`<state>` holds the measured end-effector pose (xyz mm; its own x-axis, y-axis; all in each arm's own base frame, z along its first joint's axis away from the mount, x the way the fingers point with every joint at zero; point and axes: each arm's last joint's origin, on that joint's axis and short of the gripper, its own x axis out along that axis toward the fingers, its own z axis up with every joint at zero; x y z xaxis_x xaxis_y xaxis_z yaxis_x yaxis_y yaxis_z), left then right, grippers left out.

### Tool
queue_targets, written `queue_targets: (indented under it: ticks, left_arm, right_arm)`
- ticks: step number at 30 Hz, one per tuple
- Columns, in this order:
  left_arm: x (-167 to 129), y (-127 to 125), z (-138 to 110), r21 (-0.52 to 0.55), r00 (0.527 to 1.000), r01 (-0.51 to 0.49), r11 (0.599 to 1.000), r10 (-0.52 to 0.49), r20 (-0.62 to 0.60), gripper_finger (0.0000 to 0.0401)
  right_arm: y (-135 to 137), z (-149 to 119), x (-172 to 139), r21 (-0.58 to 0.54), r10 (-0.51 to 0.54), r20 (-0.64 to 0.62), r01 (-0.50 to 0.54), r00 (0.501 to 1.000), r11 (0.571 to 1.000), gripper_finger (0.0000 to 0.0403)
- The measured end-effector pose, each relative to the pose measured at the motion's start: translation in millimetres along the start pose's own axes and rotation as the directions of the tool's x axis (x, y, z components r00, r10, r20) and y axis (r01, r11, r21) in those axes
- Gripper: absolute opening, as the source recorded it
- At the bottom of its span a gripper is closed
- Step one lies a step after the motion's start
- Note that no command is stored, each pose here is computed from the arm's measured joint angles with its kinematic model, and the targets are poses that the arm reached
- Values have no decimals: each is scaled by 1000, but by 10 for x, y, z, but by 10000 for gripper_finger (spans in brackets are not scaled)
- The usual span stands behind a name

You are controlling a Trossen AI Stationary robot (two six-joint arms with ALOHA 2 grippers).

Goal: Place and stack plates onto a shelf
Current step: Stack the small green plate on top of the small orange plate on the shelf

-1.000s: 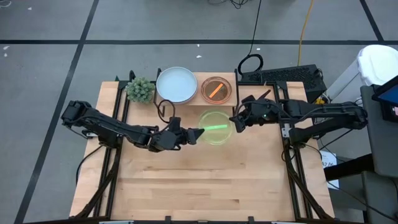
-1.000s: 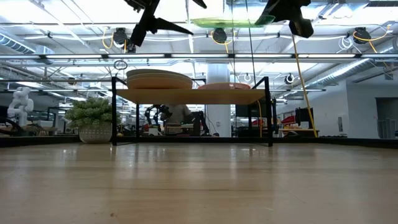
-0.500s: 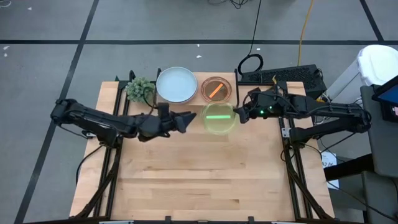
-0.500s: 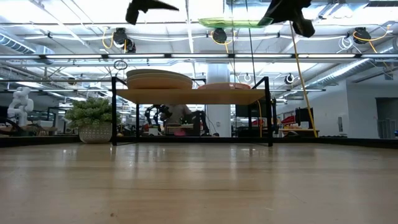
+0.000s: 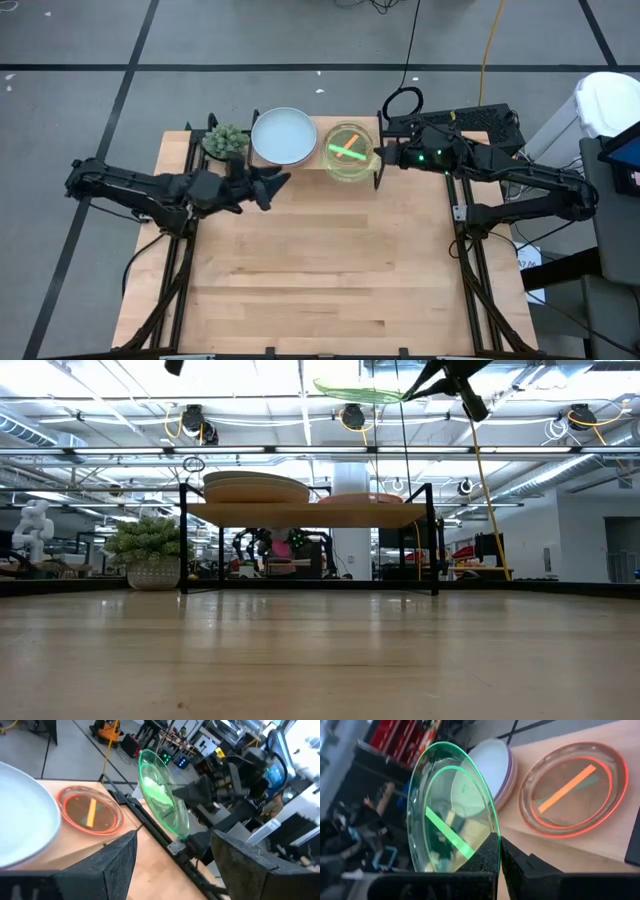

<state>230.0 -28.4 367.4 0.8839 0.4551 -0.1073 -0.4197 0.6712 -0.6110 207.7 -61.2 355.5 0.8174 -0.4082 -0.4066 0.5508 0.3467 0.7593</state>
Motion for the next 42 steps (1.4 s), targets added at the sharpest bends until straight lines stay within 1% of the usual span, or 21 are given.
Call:
queue_targets:
  ticks: [2,7,14,17,20,26,36,42]
  left_arm:
    - [-68,21,50,31,1000,11,999,-11,-11,257]
    - [-221,102,135,101,999,5,995,0,-44,257]
    - [-350,180,177,169,996,1,986,13,-87,257]
    - [-368,192,157,225,994,2,974,23,-107,257]
    - [-368,207,121,297,990,1,955,40,-133,257]
    - [-376,211,93,367,985,28,930,36,-166,257]
    - [-376,210,91,350,985,26,936,36,-168,257]
    - [-376,209,92,344,985,25,939,35,-167,257]
  right_arm:
    - [-14,47,31,32,-4,24,3,1000,999,0]
    - [-45,160,110,63,-9,79,4,997,998,0]
    - [-132,285,206,120,-52,122,37,991,992,0]
    - [-175,339,228,138,-74,141,54,987,989,0]
    - [-225,394,240,168,-86,139,62,987,984,0]
    - [-318,472,331,185,-109,116,87,987,979,0]
    - [-446,512,535,172,-168,79,152,983,973,0]
    - [-519,490,691,139,-188,18,184,982,973,0]
